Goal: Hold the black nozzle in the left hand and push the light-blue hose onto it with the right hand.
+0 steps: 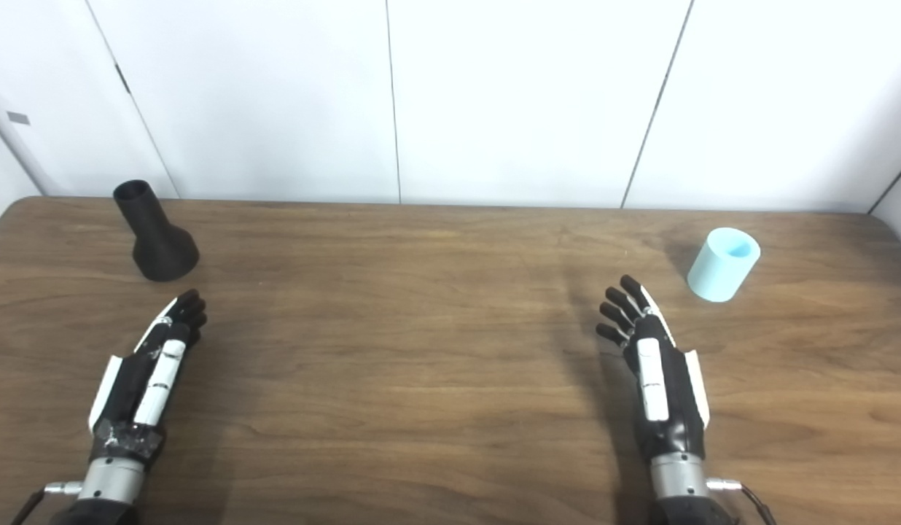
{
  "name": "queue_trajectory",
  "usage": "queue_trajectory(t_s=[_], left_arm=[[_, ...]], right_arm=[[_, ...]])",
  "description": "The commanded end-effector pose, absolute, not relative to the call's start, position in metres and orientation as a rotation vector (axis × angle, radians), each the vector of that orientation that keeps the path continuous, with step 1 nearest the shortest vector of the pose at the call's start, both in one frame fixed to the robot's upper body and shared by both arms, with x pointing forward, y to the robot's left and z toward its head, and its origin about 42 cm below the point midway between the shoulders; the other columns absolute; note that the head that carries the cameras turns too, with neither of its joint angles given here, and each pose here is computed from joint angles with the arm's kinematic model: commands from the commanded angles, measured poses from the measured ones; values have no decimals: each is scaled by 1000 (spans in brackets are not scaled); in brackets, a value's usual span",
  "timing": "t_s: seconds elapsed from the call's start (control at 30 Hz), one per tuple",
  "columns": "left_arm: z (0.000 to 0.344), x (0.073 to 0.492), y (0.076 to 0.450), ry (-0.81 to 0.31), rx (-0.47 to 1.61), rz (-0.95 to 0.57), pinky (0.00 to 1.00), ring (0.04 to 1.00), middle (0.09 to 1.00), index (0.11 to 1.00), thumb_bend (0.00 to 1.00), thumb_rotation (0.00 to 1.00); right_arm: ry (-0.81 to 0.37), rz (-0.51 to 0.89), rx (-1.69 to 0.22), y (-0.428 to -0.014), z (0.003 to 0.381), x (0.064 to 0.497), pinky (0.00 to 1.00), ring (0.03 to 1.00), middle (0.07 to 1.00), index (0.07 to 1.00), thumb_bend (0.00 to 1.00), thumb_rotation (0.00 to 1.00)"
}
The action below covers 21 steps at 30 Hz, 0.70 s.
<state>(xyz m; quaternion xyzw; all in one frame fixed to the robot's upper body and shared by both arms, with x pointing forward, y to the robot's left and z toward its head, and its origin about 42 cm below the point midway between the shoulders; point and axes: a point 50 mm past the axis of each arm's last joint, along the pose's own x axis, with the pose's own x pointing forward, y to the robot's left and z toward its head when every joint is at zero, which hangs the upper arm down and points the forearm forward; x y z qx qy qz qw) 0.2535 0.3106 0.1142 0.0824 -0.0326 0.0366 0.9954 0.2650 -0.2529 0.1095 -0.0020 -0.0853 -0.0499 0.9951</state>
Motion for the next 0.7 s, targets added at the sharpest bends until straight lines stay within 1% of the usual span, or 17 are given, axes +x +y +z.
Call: queue_trajectory(t_s=[0.0, 0.27, 0.33, 0.53, 0.67], left_arm=[[93, 241, 308, 21, 167, 56, 928, 918, 920, 916, 386, 770], [94, 240, 308, 27, 169, 55, 942, 929, 922, 915, 381, 762], [94, 240, 308, 27, 175, 54, 938, 925, 918, 911, 402, 764], [94, 241, 309, 21, 171, 53, 940, 927, 922, 914, 419, 758], [95, 241, 307, 29, 158, 56, 942, 928, 923, 915, 389, 739]], right_arm=[[-54, -112, 21, -247, 77, 245, 772, 841, 856, 879, 392, 968], [-58, -119, 27, -247, 78, 245, 776, 839, 851, 874, 397, 944], [-57, -115, 25, -247, 77, 245, 777, 842, 854, 877, 402, 946], [-56, -115, 21, -247, 78, 246, 781, 844, 853, 875, 401, 952], [-51, -114, 24, -247, 78, 245, 783, 845, 856, 879, 401, 953]])
